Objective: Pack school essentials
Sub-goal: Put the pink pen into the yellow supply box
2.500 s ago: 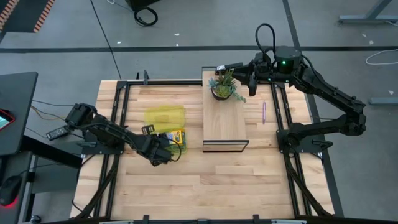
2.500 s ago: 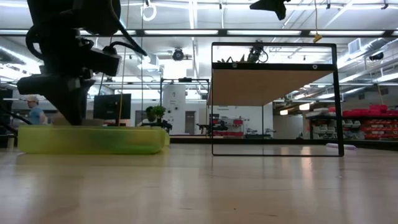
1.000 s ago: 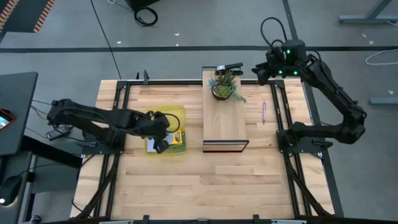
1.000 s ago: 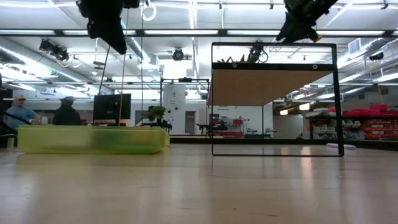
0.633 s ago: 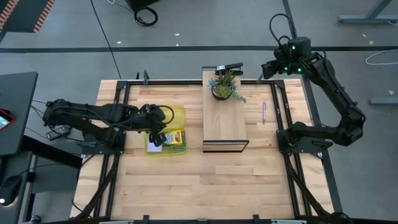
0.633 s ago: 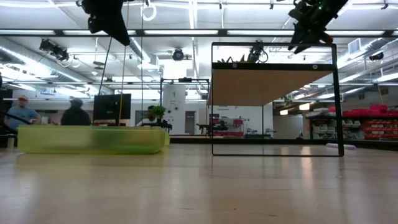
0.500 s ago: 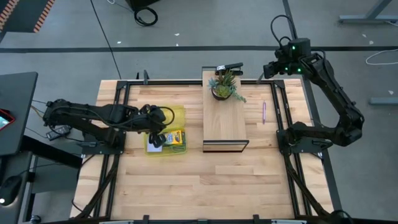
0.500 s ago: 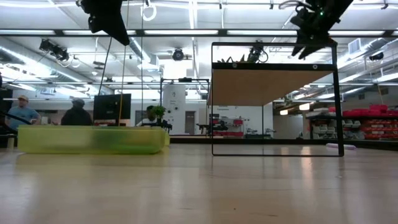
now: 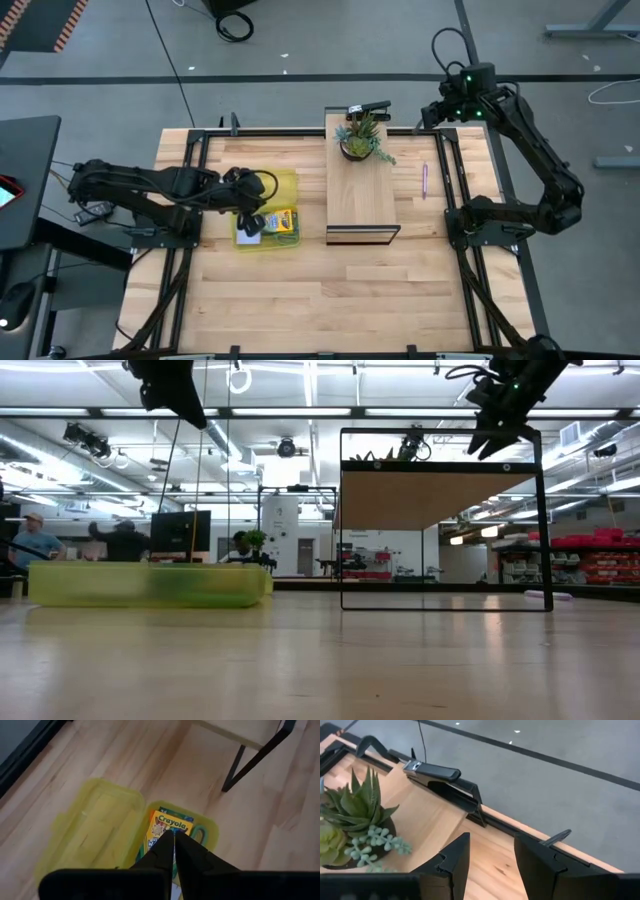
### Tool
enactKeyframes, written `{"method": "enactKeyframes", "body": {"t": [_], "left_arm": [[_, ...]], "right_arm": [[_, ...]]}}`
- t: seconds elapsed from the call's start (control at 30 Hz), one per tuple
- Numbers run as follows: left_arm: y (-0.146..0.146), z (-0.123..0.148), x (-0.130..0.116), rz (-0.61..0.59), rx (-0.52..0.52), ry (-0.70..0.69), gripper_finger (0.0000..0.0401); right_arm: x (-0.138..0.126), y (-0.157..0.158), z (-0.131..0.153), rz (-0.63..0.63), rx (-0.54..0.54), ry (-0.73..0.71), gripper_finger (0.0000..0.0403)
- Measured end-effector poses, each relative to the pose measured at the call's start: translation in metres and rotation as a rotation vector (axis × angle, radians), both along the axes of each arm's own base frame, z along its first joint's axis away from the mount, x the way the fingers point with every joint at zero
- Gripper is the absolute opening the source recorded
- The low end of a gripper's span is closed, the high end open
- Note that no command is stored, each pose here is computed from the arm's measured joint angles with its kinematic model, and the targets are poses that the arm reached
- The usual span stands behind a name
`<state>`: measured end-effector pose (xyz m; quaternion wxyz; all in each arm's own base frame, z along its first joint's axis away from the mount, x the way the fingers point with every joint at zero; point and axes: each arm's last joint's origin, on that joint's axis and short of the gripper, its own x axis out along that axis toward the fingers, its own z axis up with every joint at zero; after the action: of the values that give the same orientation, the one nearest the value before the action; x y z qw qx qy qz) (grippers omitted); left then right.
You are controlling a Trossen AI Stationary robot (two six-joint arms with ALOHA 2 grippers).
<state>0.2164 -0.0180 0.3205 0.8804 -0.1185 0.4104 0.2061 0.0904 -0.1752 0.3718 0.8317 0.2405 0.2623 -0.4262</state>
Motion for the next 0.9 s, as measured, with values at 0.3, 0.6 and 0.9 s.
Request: {"method": "enactKeyframes", "body": {"t": [0.3, 0.6, 0.9], "left_arm": [[0.003, 0.014, -0.018, 0.004, -0.008, -0.065, 0.002], [0.005, 0.023, -0.033, 0.01, -0.015, -0.104, 0.001], [0.006, 0.027, -0.039, 0.007, -0.015, -0.131, 0.0021]], "right_arm": [[-0.001, -0.021, -0.013, 0.033, 0.067, 0.006, 0.016], [0.005, -0.043, -0.046, -0.014, 0.308, 0.07, 0.016], [0.014, -0.051, -0.062, -0.068, 0.388, 0.125, 0.0135]]}}
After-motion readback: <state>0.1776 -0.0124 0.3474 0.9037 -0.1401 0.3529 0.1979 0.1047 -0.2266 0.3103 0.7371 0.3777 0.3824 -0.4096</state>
